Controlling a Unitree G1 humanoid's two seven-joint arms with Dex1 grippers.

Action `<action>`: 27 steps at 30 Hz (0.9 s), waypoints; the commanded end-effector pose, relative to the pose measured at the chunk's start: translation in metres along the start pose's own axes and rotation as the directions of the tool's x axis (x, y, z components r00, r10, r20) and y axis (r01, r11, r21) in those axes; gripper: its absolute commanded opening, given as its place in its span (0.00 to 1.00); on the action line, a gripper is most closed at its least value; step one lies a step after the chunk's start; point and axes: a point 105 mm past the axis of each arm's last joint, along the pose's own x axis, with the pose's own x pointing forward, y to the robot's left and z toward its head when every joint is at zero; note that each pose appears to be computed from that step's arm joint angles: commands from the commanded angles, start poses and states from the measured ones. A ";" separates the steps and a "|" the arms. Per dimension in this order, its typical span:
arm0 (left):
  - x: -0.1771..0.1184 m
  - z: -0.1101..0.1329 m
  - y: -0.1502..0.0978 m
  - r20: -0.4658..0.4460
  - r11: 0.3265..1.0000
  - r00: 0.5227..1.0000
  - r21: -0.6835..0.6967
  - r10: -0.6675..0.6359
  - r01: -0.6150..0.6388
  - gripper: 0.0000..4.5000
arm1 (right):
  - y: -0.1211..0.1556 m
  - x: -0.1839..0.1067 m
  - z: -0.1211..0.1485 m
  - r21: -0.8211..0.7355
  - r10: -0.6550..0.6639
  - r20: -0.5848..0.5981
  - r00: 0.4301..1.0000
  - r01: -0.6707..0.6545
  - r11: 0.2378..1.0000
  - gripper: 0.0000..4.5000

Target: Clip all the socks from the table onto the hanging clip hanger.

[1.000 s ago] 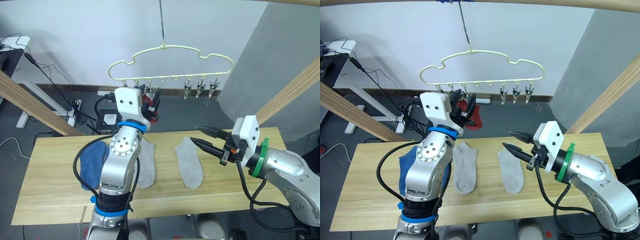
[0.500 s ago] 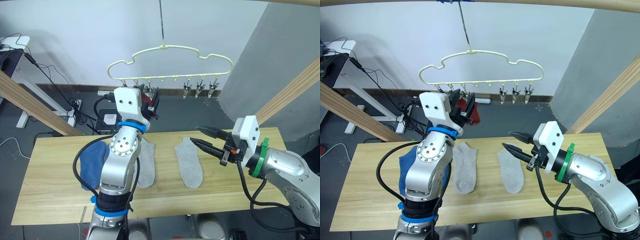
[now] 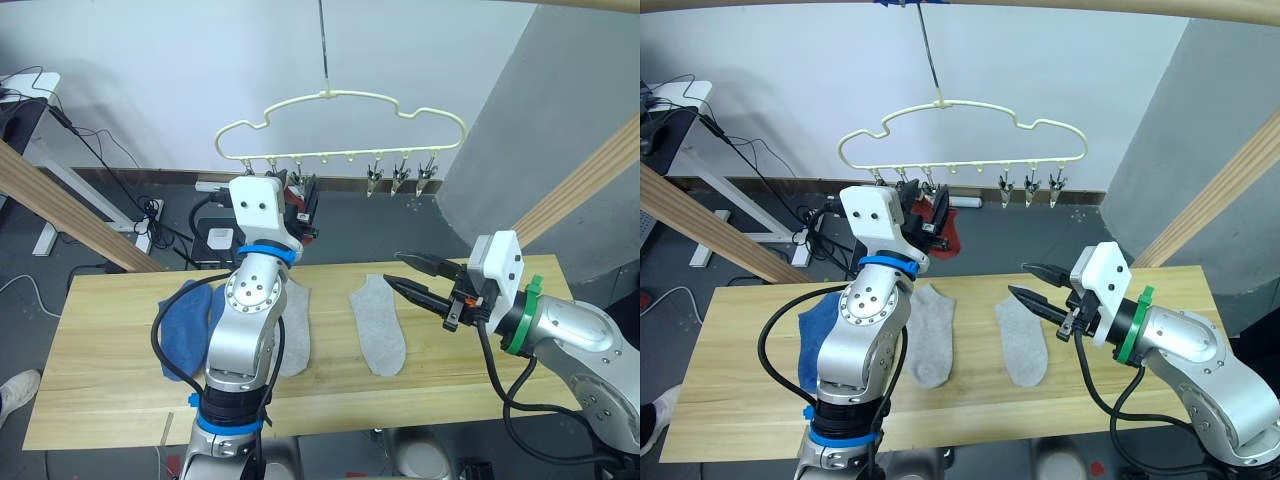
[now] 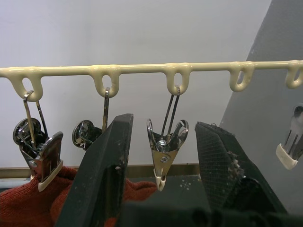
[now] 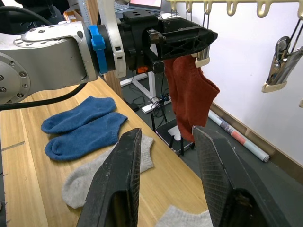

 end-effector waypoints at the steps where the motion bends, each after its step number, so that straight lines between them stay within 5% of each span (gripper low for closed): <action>1: -0.002 0.016 -0.003 0.068 1.000 0.998 0.003 0.008 -0.009 0.51 | 0.004 -0.003 0.011 -0.031 0.015 0.031 0.999 -0.014 0.999 0.39; 15: -0.002 0.017 -0.006 0.077 1.000 0.997 -0.008 0.021 -0.020 0.51 | 0.003 -0.002 0.020 -0.042 0.037 0.070 0.997 -0.034 0.999 0.39; 23: -0.001 0.018 -0.004 0.083 0.999 0.996 0.000 0.037 -0.037 0.09 | 0.004 -0.001 0.020 -0.037 0.043 0.068 0.997 -0.041 0.998 0.39; 27: -0.002 0.019 -0.003 0.086 0.999 0.996 0.002 0.039 -0.040 0.00 | 0.005 0.000 0.020 -0.037 0.042 0.066 0.997 -0.040 0.998 0.39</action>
